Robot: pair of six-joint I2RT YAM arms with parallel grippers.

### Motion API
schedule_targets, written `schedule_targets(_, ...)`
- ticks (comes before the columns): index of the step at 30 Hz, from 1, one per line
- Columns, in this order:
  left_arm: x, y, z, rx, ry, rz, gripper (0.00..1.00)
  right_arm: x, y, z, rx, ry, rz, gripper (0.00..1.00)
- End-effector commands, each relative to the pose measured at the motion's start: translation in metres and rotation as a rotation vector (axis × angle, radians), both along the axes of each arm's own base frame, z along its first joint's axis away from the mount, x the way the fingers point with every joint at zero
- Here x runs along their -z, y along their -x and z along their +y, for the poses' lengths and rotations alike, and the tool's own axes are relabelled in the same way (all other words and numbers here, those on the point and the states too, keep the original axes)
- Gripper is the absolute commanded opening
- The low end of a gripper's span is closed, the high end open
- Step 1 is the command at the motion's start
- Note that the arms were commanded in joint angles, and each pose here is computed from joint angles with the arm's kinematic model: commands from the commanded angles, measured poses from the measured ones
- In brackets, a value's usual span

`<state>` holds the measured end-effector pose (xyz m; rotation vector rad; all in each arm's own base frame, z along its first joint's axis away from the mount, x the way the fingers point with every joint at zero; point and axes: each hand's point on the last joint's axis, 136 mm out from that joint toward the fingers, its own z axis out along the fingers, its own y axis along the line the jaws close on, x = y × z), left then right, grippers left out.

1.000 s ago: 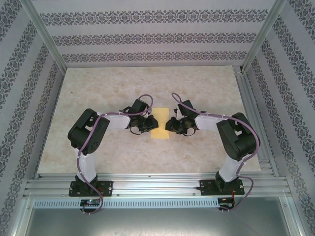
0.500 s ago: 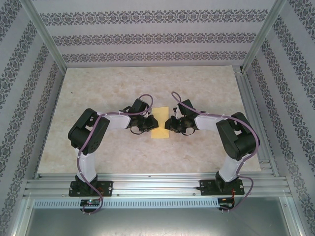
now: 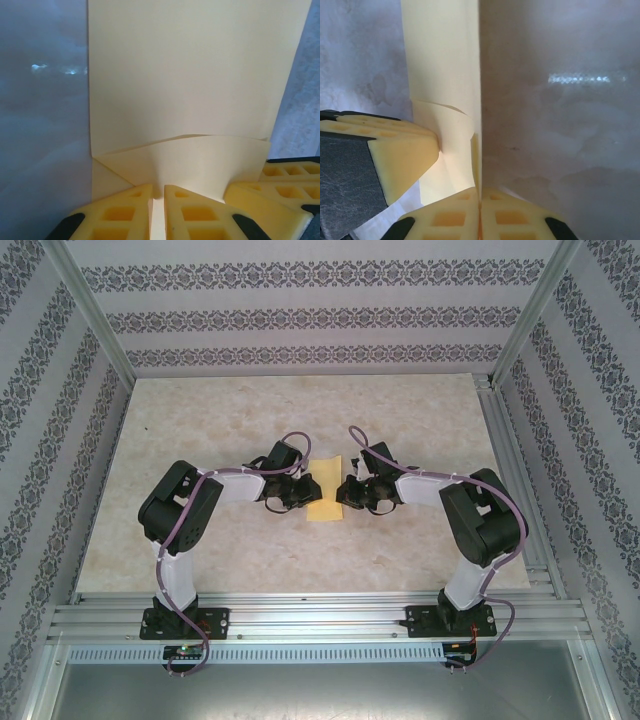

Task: Fold a paper plane with a square sheet of paper (pick it up from the middle)
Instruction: Turn over the paper at the center of the table.

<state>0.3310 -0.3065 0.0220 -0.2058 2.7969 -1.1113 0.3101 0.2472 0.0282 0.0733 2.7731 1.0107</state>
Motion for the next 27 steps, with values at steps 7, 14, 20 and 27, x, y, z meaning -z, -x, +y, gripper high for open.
schedule_targets(7, -0.075, -0.015, 0.023, -0.088, -0.024, -0.169, 0.27, -0.047, 0.006, -0.034, -0.042, 0.232, -0.117, 0.0)
schedule_targets(14, -0.113, -0.014, 0.096, -0.268, -0.078, -0.225, 0.31, -0.1, 0.018, -0.105, -0.125, 0.841, -0.231, 0.0)
schedule_targets(20, -0.123, -0.008, 0.156, -0.426, -0.094, -0.234, 0.35, -0.091, 0.031, -0.095, -0.271, 1.086, -0.228, 0.0)
schedule_targets(27, -0.12, -0.001, 0.186, -0.487, -0.085, -0.214, 0.36, -0.062, 0.043, -0.04, -0.399, 1.139, -0.235, 0.03)
